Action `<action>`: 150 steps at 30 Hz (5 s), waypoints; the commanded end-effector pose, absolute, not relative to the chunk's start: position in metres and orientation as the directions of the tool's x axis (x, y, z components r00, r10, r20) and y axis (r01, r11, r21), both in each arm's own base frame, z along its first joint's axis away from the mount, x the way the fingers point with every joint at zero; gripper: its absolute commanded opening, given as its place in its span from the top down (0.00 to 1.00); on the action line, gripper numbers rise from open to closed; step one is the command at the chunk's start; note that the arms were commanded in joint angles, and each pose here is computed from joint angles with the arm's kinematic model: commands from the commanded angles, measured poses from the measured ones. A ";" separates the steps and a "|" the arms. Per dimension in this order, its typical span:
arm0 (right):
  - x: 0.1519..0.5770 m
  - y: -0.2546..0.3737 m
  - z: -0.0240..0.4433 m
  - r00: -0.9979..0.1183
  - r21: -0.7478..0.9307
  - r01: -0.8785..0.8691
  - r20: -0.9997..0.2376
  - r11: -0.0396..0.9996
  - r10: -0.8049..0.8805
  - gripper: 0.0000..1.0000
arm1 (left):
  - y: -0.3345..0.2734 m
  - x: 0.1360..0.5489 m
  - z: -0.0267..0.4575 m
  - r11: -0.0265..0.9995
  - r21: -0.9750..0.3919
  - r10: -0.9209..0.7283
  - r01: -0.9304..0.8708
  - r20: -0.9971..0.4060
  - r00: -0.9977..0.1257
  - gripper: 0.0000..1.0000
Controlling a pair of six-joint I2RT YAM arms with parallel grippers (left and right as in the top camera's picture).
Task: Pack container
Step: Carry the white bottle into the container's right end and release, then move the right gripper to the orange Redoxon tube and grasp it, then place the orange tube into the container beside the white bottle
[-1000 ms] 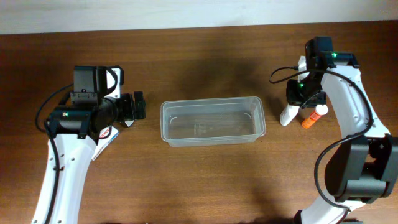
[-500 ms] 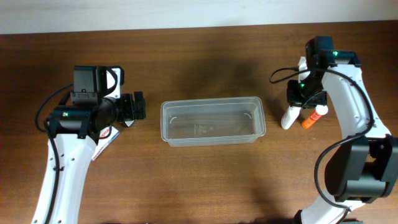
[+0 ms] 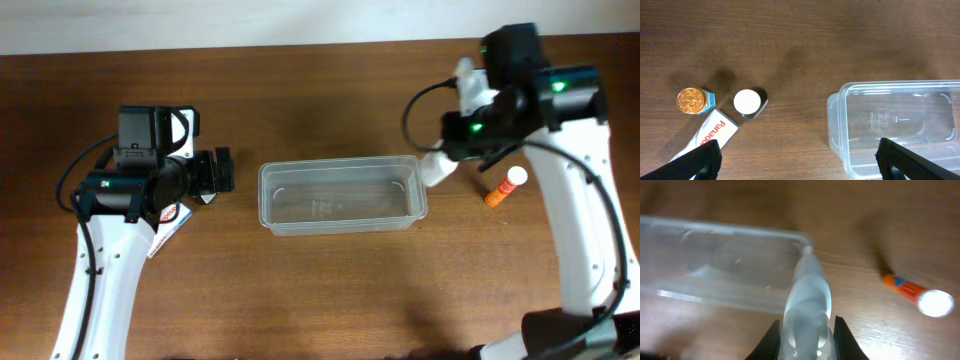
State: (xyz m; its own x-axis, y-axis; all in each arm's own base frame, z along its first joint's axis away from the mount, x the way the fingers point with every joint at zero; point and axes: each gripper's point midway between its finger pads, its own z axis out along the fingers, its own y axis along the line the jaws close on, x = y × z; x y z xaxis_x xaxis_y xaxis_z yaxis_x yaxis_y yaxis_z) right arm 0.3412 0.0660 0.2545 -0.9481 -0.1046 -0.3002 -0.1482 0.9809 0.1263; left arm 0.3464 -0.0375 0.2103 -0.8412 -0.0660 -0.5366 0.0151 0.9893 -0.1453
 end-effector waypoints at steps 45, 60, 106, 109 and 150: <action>0.380 0.086 0.221 -0.901 0.035 -0.116 -0.424 0.993 -0.090 0.35 | -0.038 0.350 0.219 0.989 -0.148 -0.058 0.029 -0.555 -0.830 0.01; 0.350 -0.079 0.218 -0.875 0.006 0.392 -0.306 0.920 0.375 0.12 | -0.038 0.351 0.219 0.989 -0.148 -0.059 0.030 -0.559 -0.827 0.01; 0.344 -0.092 0.092 -0.919 -0.047 0.393 0.029 0.918 0.394 0.80 | -0.038 0.351 0.219 0.989 -0.148 -0.059 0.030 -0.557 -0.828 0.01; 0.347 -0.085 0.097 -0.931 0.004 0.364 0.021 0.931 0.364 0.81 | -0.038 0.351 0.219 0.988 -0.148 -0.059 0.030 -0.558 -0.828 0.01; 0.292 0.097 0.213 -0.972 0.150 -0.213 -0.133 0.965 -0.194 0.81 | -0.038 0.351 0.219 0.988 -0.148 -0.059 0.030 -0.557 -0.828 0.01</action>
State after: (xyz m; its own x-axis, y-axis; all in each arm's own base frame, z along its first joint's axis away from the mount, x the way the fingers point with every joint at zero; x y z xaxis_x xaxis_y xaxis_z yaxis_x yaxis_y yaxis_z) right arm 0.2907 0.0915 0.2261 -0.9702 -0.1688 -0.1740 -0.1970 0.9672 0.1603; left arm 0.3469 -0.0376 0.2111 -0.8398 -0.0660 -0.5388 0.0157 0.9892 -0.1457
